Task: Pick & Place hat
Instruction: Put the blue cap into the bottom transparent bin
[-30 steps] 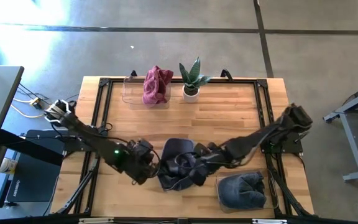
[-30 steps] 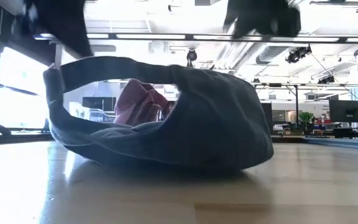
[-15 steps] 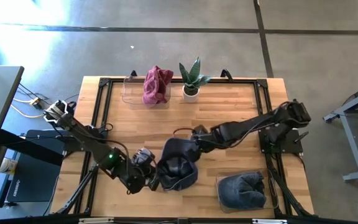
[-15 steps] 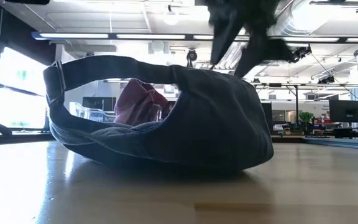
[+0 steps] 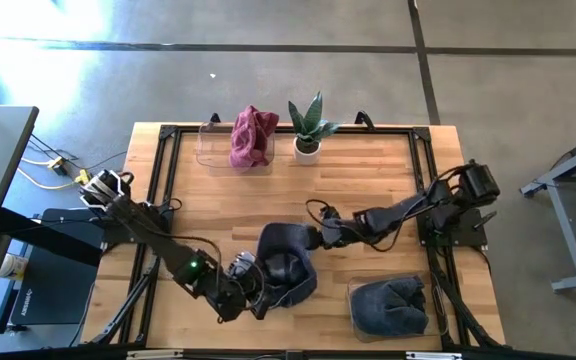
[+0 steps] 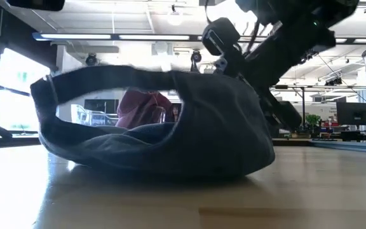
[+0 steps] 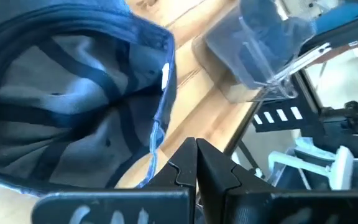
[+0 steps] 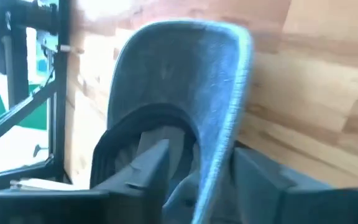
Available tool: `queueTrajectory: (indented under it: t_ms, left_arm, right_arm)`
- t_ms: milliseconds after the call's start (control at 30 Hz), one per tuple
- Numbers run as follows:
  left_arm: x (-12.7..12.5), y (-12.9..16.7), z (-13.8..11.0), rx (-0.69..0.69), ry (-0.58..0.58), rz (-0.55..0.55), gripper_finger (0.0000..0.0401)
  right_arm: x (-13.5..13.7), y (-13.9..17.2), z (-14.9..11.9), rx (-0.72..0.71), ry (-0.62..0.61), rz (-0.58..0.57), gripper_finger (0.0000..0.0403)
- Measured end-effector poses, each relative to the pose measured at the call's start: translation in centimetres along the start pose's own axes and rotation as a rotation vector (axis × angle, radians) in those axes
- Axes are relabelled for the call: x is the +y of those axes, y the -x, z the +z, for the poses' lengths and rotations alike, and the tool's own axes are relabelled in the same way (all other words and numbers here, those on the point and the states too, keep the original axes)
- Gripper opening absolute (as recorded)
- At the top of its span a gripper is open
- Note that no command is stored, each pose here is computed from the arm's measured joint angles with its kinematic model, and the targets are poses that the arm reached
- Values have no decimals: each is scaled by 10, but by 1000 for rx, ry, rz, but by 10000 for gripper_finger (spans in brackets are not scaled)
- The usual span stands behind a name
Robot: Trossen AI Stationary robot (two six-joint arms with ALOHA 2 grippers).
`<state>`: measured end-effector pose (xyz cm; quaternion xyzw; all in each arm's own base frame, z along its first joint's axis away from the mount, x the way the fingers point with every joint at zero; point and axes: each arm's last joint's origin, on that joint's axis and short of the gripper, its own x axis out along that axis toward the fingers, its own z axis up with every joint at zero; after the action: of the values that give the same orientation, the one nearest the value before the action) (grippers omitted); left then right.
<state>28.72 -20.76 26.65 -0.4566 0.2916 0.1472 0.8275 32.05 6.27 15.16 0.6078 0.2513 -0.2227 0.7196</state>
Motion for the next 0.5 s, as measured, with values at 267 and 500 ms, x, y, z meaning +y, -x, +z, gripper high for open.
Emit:
queueTrajectory:
  t_ms: [267, 500]
  left_arm:
    - [5, -25, 3, -69, 15, 34, 1]
    - [17, -48, -3, -157, 30, 120, 1]
  right_arm:
    - [16, 9, -11, -137, 59, 59, 24]
    - [51, 38, -19, -330, 53, 188, 13]
